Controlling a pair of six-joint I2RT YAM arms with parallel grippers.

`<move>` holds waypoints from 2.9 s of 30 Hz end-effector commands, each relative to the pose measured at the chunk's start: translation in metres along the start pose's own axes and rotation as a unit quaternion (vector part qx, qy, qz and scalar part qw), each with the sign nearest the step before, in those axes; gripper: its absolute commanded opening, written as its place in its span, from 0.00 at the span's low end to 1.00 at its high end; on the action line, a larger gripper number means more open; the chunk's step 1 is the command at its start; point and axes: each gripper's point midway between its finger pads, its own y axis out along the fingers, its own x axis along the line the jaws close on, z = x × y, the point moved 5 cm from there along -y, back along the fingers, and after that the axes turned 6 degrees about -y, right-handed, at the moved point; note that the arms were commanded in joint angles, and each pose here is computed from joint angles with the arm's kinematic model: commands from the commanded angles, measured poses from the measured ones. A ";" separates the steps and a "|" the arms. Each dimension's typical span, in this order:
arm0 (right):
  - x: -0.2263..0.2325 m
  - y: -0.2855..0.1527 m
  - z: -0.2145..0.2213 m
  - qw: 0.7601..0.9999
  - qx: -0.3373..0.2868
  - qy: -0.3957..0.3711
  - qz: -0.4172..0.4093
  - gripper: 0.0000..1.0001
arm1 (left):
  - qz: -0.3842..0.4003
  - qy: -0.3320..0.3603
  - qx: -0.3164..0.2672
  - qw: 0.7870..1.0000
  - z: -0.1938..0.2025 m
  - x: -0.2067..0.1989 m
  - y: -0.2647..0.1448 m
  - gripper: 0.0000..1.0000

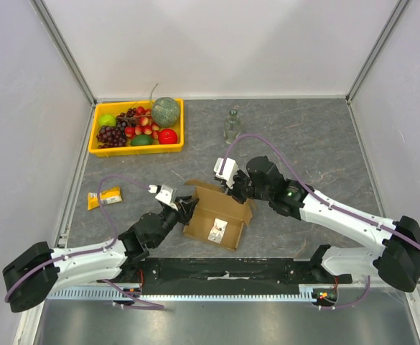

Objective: Fold the paper box

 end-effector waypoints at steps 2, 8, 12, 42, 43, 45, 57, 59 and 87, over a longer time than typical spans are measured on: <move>-0.002 -0.005 -0.015 0.999 -0.034 -0.010 0.012 0.00 | 0.010 -0.019 0.014 1.000 0.007 -0.001 -0.007 0.31; -0.006 -0.005 -0.023 0.999 -0.040 0.001 0.026 0.00 | 0.016 -0.016 0.024 0.999 0.010 -0.004 -0.005 0.29; -0.013 -0.006 -0.031 0.998 -0.048 -0.009 0.042 0.01 | 0.013 -0.013 0.029 0.999 0.010 -0.005 -0.002 0.18; -0.075 -0.039 -0.016 0.968 -0.059 0.076 0.232 0.65 | -0.130 0.030 -0.022 0.991 -0.016 0.027 0.003 0.02; -0.079 -0.039 -0.011 0.965 -0.062 0.087 0.238 0.65 | -0.125 0.035 -0.025 0.991 -0.018 0.026 0.003 0.02; -0.090 -0.041 -0.003 0.962 -0.065 0.107 0.241 0.65 | -0.111 0.047 -0.033 0.992 -0.023 0.022 0.006 0.02; -0.085 -0.031 0.026 0.975 -0.052 0.130 0.174 0.66 | -0.097 0.081 -0.027 0.992 -0.044 0.023 0.025 0.02; -0.083 -0.030 0.032 0.975 -0.045 0.134 0.173 0.66 | -0.095 0.077 -0.026 0.992 -0.045 0.025 0.028 0.02; -0.091 0.008 0.072 0.970 -0.033 0.169 0.170 0.41 | -0.090 0.073 -0.006 0.993 -0.047 0.039 0.039 0.02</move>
